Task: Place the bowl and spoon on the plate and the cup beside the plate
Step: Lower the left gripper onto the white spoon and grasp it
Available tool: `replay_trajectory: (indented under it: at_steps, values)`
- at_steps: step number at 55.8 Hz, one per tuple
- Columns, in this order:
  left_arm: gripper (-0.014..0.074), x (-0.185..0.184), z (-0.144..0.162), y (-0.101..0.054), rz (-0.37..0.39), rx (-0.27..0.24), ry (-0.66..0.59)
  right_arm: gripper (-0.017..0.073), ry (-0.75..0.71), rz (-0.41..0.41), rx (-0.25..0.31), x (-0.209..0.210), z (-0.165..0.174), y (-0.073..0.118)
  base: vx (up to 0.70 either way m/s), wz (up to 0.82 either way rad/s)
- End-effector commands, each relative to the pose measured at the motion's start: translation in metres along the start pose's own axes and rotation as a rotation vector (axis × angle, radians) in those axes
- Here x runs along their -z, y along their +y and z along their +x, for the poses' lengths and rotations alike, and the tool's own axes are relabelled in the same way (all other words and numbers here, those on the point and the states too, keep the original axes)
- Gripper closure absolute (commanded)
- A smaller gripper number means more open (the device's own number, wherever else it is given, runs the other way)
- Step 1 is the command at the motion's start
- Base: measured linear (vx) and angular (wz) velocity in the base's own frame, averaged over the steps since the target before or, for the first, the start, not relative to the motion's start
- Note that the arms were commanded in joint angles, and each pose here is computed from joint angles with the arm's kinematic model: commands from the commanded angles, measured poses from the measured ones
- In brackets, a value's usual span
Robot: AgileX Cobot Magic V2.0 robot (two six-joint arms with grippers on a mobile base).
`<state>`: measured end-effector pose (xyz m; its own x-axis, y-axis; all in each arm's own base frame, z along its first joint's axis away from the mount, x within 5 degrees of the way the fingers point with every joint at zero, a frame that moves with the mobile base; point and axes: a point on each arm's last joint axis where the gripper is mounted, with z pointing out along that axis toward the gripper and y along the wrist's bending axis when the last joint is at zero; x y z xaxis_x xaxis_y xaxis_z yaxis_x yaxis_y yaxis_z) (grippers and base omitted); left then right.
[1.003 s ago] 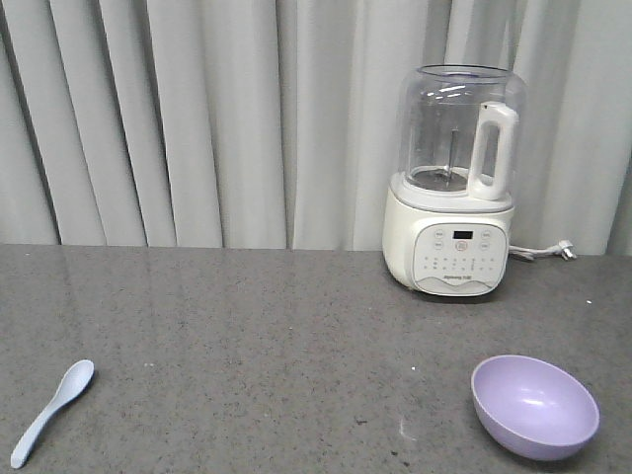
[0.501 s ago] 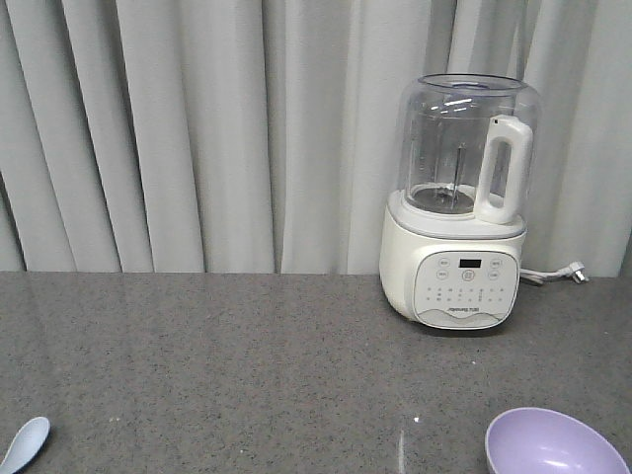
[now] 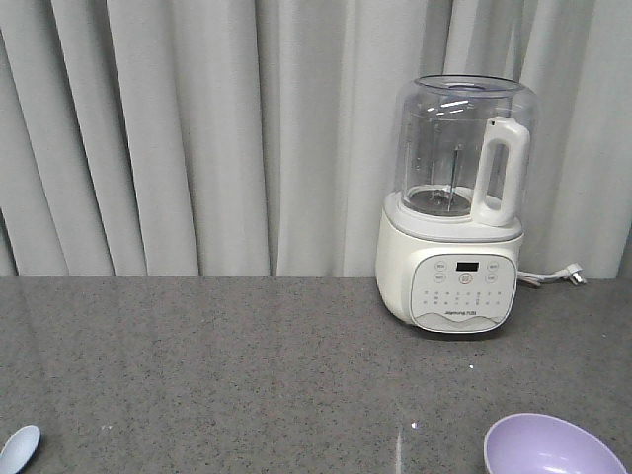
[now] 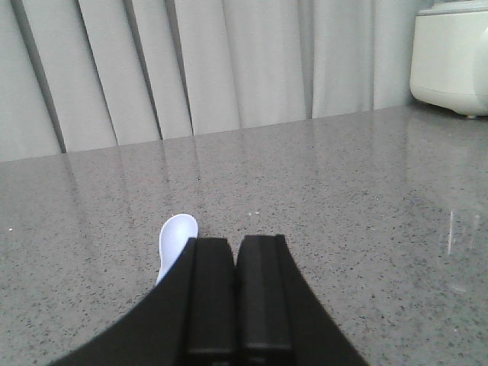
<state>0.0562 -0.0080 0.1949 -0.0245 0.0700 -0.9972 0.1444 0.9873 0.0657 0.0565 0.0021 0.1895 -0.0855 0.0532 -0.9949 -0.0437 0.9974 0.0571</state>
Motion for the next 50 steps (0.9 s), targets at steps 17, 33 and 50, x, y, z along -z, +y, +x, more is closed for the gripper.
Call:
replay_trajectory:
  at_steps: [17,33,50]
  values:
    - [0.0594,0.006,-0.035,0.002,-0.01,0.053,-0.282,0.0568,-0.24,-0.036,0.006,0.003,-0.021,0.003,0.0,0.0]
    - [0.0594,0.04,-0.124,0.008,0.025,0.211,-0.563,0.0568,-0.411,-0.033,0.029,0.03,-0.099,0.007,0.0,0.0]
    - [0.0594,-0.02,-0.242,0.016,-0.005,0.106,-0.399,0.0568,-0.433,-0.019,0.173,-0.004,-0.195,0.014,0.0,0.0]
